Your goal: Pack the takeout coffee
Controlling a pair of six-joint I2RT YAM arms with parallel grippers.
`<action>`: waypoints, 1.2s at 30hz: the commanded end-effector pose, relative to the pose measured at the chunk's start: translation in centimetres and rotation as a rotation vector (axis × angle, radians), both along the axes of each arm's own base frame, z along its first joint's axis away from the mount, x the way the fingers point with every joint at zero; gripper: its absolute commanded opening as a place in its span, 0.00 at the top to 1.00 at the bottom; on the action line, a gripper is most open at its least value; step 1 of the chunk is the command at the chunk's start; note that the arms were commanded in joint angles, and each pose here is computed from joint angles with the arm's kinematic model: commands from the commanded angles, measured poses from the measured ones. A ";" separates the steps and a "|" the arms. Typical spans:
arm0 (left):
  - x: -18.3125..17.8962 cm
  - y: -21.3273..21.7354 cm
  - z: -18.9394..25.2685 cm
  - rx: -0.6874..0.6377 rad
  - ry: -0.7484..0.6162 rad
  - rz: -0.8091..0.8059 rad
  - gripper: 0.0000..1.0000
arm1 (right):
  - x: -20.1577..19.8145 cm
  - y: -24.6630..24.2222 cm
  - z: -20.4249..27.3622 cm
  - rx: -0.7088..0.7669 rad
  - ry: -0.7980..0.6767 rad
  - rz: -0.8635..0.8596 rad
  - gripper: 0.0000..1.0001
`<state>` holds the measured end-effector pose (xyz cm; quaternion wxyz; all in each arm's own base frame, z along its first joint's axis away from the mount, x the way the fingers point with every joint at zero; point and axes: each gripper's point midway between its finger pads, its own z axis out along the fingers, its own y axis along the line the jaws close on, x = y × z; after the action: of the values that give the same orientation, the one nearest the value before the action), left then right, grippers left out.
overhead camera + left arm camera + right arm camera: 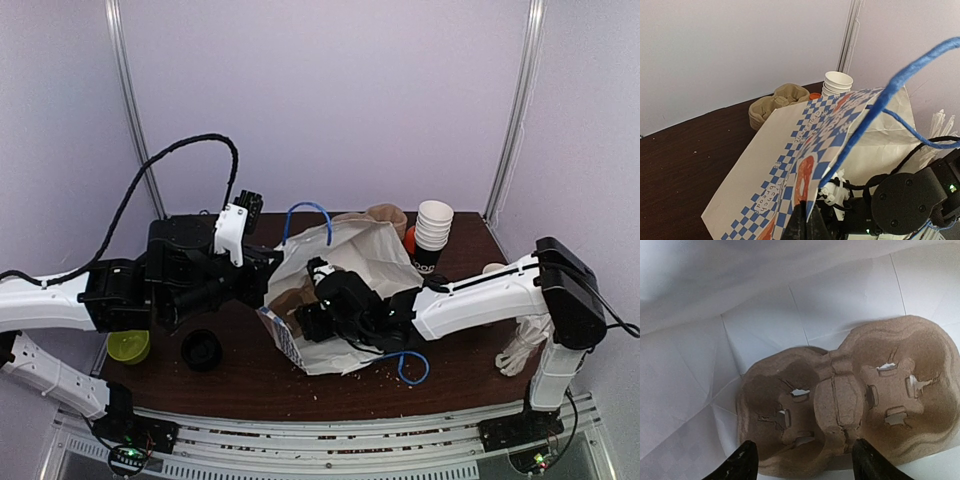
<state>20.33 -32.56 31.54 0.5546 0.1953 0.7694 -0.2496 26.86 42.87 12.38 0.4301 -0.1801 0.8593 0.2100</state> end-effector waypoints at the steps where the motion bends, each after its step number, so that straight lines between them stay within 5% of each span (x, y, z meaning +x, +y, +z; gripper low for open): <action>1: -0.2 -1.1 2.7 -0.108 -0.016 -0.022 1.00 | 1.3 -0.8 -1.4 -0.032 -0.030 -0.049 0.33; 11: 0.0 -1.2 2.9 -0.104 -0.017 -0.015 1.00 | 1.4 -2.5 0.9 0.108 -0.162 -0.066 0.31; 25: -0.2 -2.0 3.2 -0.097 -0.014 -0.043 1.00 | 2.7 -1.7 -1.6 0.022 -0.175 -0.067 0.51; 32: -0.3 -2.2 3.3 -0.092 -0.009 -0.050 1.00 | 3.4 -1.4 -2.2 -0.017 -0.198 -0.068 0.43; 36: -0.3 -2.2 3.3 -0.103 -0.002 -0.050 1.00 | 3.9 -1.3 -2.2 -0.020 -0.209 -0.078 0.51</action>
<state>20.27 -34.08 31.39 0.5410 0.2106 0.7735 -0.2541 29.50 41.77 10.01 0.5084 -0.1812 0.8219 0.1820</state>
